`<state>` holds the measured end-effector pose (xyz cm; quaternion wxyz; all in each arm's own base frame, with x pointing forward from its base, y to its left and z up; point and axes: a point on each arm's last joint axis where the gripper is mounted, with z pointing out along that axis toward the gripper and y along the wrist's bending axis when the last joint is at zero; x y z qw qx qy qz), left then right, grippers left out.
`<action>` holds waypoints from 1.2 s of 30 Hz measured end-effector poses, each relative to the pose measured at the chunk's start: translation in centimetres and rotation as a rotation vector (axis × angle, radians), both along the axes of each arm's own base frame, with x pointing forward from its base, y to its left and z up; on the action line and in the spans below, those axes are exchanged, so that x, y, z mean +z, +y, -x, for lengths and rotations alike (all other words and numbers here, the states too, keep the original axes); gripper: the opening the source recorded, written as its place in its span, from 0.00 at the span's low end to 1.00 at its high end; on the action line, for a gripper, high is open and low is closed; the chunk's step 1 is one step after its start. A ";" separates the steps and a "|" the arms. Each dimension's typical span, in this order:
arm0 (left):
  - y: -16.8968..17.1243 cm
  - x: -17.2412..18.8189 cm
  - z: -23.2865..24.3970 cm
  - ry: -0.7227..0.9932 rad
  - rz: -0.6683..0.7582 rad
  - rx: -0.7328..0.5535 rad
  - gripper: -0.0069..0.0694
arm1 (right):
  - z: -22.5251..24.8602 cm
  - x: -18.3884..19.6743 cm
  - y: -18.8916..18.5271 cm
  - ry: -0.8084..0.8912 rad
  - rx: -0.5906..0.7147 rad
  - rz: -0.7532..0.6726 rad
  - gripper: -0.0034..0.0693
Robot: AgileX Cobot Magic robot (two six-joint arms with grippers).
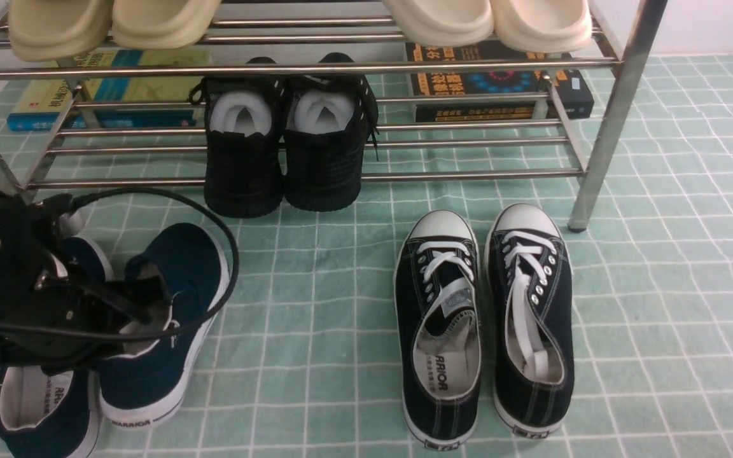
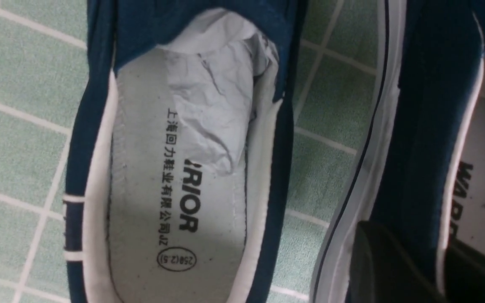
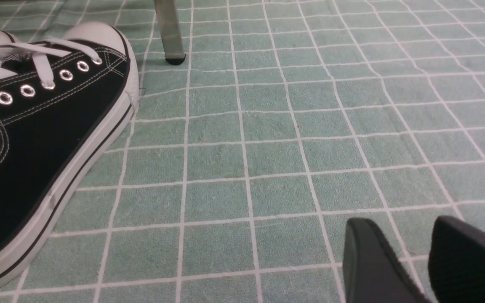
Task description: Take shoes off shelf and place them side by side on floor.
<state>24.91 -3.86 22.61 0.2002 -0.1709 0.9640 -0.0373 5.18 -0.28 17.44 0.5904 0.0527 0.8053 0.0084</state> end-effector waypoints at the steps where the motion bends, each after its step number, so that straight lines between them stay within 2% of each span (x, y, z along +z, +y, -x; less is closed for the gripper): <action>1: 0.0 0.1 -0.1 -0.005 0.001 0.000 0.32 | 0.0 0.0 0.0 0.000 0.000 0.000 0.38; 5: -0.1 1.8 -0.9 -0.037 0.001 -0.001 0.51 | 0.0 0.0 0.0 0.000 0.000 0.000 0.38; 7: -0.1 2.8 -1.1 -0.022 -0.015 -0.019 0.57 | 0.0 0.0 0.0 0.000 0.000 0.000 0.38; 11: 0.0 5.5 -1.1 -0.005 -0.064 -0.100 0.60 | 0.0 0.0 0.0 0.000 0.000 0.000 0.38; 12: 0.0 6.6 -0.9 -0.001 -0.081 -0.127 0.59 | 0.0 0.0 0.0 0.000 0.000 0.000 0.38; 14: 0.3 9.6 0.2 -0.009 -0.111 -0.180 0.50 | 0.0 0.0 0.0 0.000 0.000 0.000 0.38; 15: 0.3 9.7 0.2 -0.005 -0.113 -0.183 0.49 | 0.0 0.0 0.0 0.000 0.000 0.000 0.38; 17: 0.8 12.3 2.3 -0.042 -0.133 -0.208 0.33 | 0.0 0.0 0.0 0.000 0.000 0.000 0.38; 19: 1.1 13.4 3.8 -0.074 -0.143 -0.224 0.26 | 0.0 0.0 0.0 0.000 0.000 0.000 0.38; 20: 1.4 14.3 5.5 -0.101 -0.154 -0.243 0.17 | 0.0 0.0 0.0 0.000 0.000 0.000 0.38; 22: 1.7 14.8 7.1 -0.133 -0.162 -0.259 0.12 | 0.0 0.0 0.0 0.000 0.000 0.000 0.38; 23: 2.1 15.3 9.7 -0.191 -0.170 -0.283 0.09 | 0.0 0.0 0.0 0.000 0.000 0.000 0.38; 27: 2.6 14.0 14.1 -0.299 -0.168 -0.349 0.09 | 0.0 0.0 0.0 0.000 0.000 0.000 0.38; 31: 2.8 10.0 19.6 -0.551 -0.108 -0.385 0.09 | 0.0 0.0 0.0 0.000 0.000 0.000 0.38; 32: 2.8 10.1 19.8 -0.571 -0.109 -0.383 0.09 | 0.0 0.0 0.0 0.000 0.000 0.000 0.38; 34: 2.8 7.7 21.0 -0.671 -0.079 -0.377 0.09 | 0.0 0.0 0.0 0.000 0.000 0.000 0.38; 36: 2.7 6.8 21.1 -0.706 -0.066 -0.373 0.09 | 0.0 0.0 0.0 0.000 0.000 0.000 0.38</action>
